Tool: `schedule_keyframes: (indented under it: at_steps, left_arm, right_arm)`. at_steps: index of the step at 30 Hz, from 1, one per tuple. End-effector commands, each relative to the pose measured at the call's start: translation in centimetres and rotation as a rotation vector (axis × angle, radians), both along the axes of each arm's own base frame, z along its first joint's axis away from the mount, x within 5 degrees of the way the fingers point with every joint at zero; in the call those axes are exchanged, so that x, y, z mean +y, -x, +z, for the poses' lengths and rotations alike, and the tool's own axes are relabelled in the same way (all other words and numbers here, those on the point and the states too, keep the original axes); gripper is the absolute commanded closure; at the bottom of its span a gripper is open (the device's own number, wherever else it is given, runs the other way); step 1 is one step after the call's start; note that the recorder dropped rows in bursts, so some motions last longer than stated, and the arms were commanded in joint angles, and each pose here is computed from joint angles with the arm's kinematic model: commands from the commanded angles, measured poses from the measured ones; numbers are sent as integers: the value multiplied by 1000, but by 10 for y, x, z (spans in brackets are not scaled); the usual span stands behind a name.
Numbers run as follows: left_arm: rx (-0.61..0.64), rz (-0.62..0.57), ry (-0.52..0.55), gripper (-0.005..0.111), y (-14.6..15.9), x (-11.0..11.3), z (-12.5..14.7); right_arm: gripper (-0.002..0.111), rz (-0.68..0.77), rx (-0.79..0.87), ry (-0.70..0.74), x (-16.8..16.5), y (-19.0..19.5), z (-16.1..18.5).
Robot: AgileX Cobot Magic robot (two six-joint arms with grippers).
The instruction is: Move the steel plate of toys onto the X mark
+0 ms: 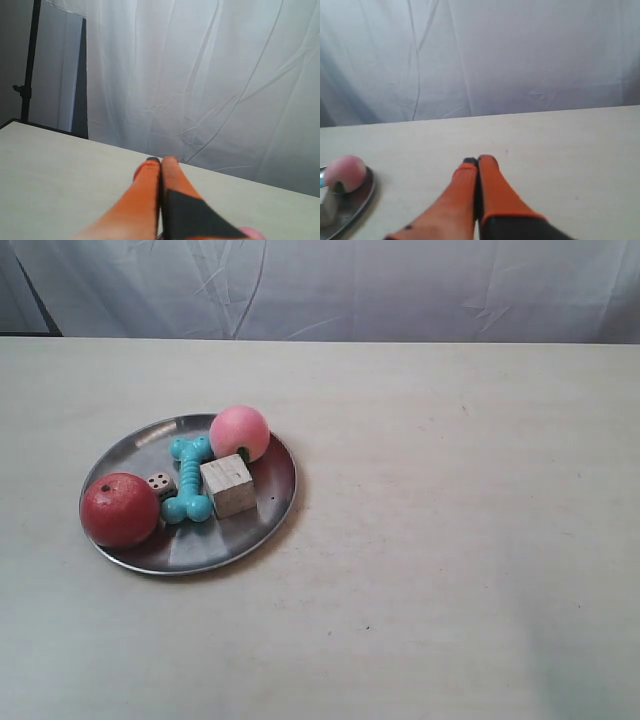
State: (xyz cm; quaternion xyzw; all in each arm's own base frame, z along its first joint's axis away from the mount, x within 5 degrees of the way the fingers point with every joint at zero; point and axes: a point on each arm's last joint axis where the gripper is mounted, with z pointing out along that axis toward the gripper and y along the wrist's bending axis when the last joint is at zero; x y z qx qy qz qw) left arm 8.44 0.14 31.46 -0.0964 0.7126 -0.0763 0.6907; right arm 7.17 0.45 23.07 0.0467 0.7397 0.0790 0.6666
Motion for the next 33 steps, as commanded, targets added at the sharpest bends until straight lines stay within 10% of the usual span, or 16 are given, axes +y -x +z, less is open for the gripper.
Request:
schedule_keyframes:
  at_steps: [1, 10, 25, 33]
  left_arm:
    - [-8, -4, 2, 107, 1, 0, 0]
    - [-8, -4, 2, 107, 1, 0, 0]
    - [-8, -4, 2, 107, 1, 0, 0]
    - [60, 5, -193, 107, 1, 2, -6]
  right_arm:
    - [108, -74, -75, 10, -6, 2, -23]
    - [108, 20, 218, 0, 3, 11, -50]
    - [108, 25, 236, 0, 3, 11, -52]
    - [108, 25, 236, 0, 3, 11, -52]
